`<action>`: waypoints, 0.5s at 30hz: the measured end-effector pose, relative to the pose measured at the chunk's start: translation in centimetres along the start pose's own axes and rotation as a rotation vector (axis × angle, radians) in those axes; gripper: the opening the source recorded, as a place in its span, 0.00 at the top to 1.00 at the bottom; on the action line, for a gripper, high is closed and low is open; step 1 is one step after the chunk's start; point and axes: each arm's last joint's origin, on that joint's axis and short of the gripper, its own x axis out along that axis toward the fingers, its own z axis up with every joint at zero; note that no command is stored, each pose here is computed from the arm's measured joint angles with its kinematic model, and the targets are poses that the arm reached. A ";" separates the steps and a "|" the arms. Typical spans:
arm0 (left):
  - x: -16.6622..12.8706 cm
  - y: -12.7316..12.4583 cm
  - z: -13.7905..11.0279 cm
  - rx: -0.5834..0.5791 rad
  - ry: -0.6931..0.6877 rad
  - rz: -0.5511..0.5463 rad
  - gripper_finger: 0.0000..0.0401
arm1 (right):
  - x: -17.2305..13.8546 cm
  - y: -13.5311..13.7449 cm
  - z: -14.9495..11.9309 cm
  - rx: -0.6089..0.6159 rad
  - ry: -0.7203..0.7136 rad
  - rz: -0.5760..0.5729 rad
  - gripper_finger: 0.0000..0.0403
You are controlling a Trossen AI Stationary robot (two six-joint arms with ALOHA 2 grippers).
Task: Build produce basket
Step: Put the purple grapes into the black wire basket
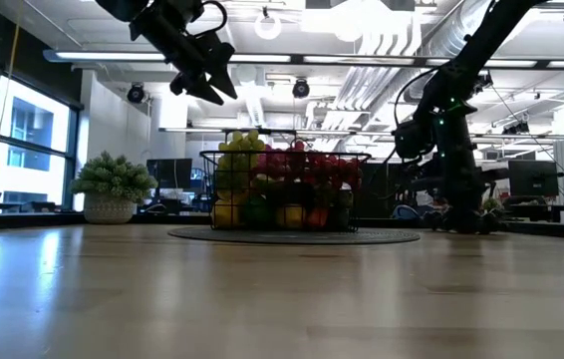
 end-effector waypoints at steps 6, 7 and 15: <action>0.0 0.0 0.0 0.001 0.001 0.000 0.37 | -0.7 0.6 0.1 -0.010 0.006 0.037 0.96; 0.0 0.0 0.0 0.001 0.001 0.000 0.37 | -0.9 0.9 0.1 -0.016 0.007 0.046 0.96; 0.0 0.0 -0.3 0.001 0.033 0.000 0.37 | -3.7 3.6 0.6 -0.049 -0.067 0.069 0.99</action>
